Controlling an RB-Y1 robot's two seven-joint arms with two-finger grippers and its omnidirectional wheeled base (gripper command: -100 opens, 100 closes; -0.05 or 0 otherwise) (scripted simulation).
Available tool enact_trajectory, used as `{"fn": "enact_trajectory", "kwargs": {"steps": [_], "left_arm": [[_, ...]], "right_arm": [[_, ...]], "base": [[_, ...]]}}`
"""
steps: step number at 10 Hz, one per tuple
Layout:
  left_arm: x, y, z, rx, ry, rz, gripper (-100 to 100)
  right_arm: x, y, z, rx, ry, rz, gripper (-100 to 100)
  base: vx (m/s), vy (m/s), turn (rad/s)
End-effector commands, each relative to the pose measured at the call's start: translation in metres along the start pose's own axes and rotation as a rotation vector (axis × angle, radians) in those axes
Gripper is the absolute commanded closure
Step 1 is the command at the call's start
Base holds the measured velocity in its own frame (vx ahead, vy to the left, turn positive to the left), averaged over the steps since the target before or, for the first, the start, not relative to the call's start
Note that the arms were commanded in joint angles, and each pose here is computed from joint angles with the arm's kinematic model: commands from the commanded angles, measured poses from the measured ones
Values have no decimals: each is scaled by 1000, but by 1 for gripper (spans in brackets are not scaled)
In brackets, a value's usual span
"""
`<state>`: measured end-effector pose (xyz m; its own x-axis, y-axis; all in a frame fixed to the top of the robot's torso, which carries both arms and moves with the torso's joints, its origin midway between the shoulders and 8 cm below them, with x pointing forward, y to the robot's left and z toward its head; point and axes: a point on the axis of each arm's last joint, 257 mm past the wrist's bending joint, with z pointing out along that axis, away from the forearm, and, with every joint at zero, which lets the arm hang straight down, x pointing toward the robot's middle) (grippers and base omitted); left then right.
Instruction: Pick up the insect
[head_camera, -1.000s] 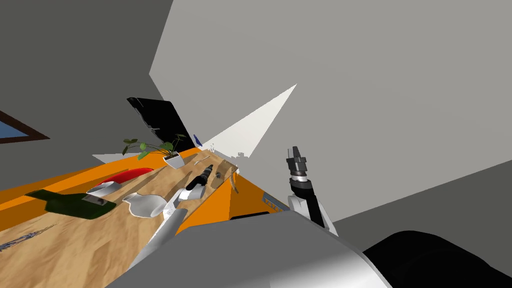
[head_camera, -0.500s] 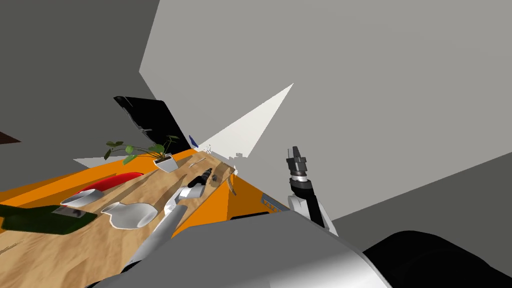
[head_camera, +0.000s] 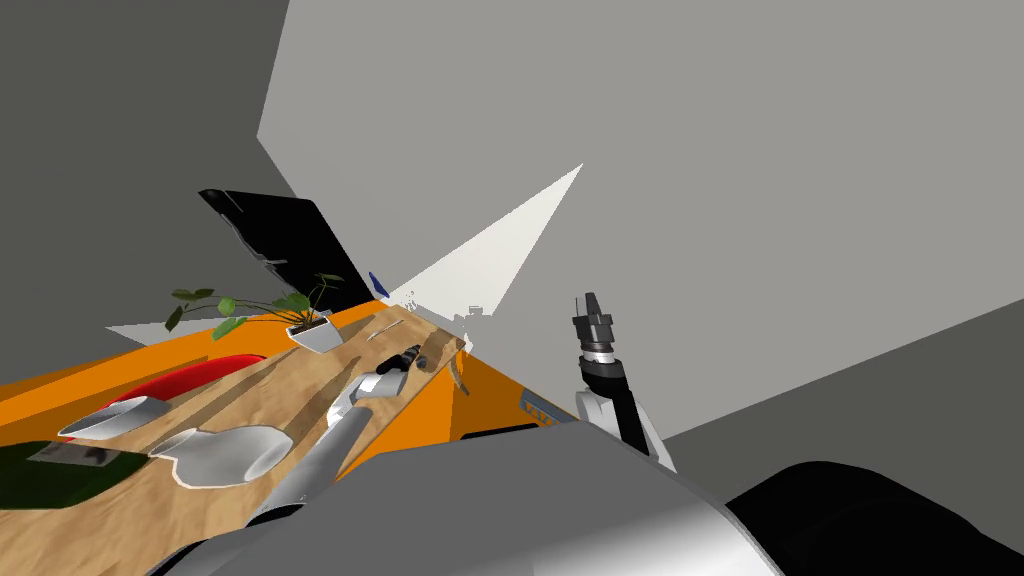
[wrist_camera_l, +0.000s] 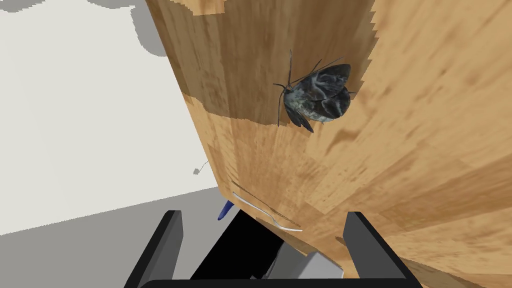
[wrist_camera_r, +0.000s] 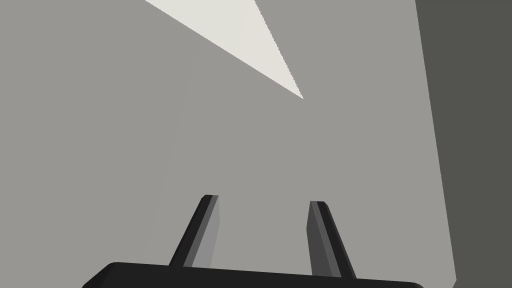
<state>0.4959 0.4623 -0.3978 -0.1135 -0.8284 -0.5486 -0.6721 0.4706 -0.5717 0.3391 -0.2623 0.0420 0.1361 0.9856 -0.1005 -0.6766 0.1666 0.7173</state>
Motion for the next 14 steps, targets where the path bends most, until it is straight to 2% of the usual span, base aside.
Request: {"fn": "enact_trajectory", "kwargs": {"steps": [1,2,3,6,9,10,12,13,14], "left_arm": [[-1,25,5,-74,15,24,-100],[-3,40,7,-117,22,38,-100],[-2,43,8,-124,24,37,-100],[-6,88,10,-248,44,71,-100],[-8,126,8,-345,60,93,-100],[-8,126,8,-345,60,93,-100],[-4,152,3,-406,76,104,-100],[-5,144,7,-386,70,101,-100],[-4,145,7,-389,72,102,0]], "right_arm": [[0,0,0,0,0,0,0],[0,0,0,0,0,0,0],[0,0,0,0,0,0,0],[0,0,0,0,0,0,0],[0,0,0,0,0,0,0],[0,0,0,0,0,0,0],[0,0,0,0,0,0,0],[0,0,0,0,0,0,0],[0,0,0,0,0,0,0]], "base": [[81,-38,-98],[103,-45,-78],[76,-41,-31],[75,-26,-75],[87,-38,-60],[52,-18,-16],[44,-11,-43],[28,-7,-9],[0,0,0]]}}
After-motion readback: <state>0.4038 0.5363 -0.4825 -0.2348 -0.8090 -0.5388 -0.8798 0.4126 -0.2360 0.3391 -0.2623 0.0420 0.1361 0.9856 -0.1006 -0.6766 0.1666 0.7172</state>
